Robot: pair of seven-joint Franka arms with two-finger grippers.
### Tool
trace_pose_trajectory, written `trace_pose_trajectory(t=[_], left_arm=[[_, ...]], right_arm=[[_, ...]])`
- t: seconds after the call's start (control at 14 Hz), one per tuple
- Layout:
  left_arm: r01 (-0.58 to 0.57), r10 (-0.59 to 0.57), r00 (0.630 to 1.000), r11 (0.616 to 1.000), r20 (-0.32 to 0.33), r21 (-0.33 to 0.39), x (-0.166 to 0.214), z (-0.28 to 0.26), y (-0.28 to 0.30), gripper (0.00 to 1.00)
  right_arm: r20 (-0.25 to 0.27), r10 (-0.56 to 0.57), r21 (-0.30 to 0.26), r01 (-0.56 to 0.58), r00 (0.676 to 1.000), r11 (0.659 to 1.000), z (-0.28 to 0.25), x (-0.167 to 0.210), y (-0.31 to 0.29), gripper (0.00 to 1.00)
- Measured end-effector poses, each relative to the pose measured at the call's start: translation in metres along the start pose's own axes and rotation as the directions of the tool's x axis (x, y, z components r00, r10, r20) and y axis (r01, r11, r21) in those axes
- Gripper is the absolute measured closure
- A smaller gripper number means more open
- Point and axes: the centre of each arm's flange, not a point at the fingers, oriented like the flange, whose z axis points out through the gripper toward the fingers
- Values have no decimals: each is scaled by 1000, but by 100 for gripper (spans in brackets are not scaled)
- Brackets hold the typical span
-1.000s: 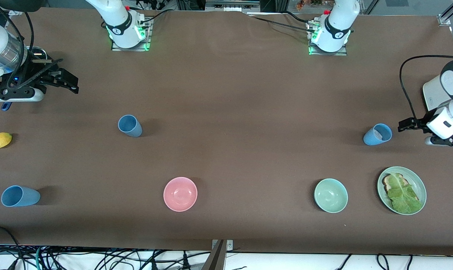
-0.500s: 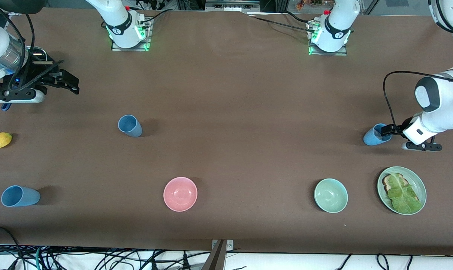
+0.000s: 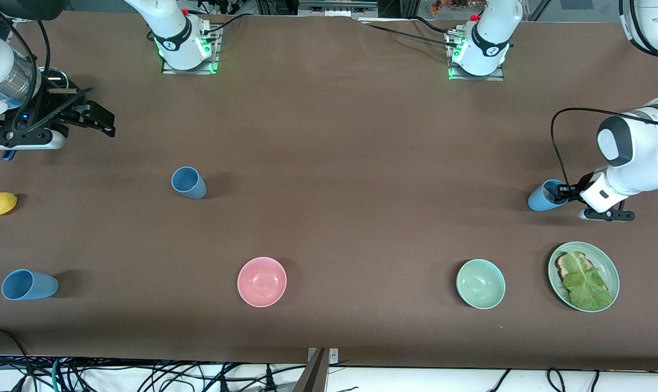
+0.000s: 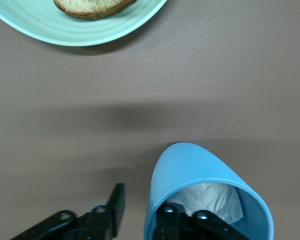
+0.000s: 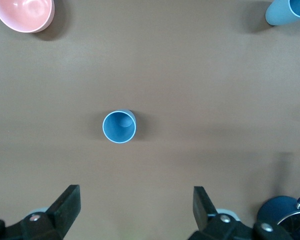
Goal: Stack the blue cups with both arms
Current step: 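Lower the left gripper onto the blue cup with tissue and grasp it, then carry the tissue cup with the left gripper to the table's middle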
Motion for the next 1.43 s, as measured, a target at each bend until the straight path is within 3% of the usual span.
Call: trace_pose_trajectory(t=[0.14,0.43,0.79,1.07,1.43], left_arm=[[-2,2,1000,1000,-1,-1,1,-1,1,93],[-8,8,1000,1000,-1,-3,3,-4,4,94],[-49,56,993,997,107,-66,34,-78,44,94],[44,-33,992,995,124,-94,56,-119,154,94],[191,-161,971,968,178,-165,47,-124,330,94]], right_arm=[[0,0,0,0,1000,1000,0,0,0,0],[1,0,0,0,1000,1000,0,0,0,0],[2,0,0,0,1000,1000,1,1,0,0],[6,0,0,0,1000,1000,3,2,0,0],[7,0,0,0,1000,1000,4,2,0,0]])
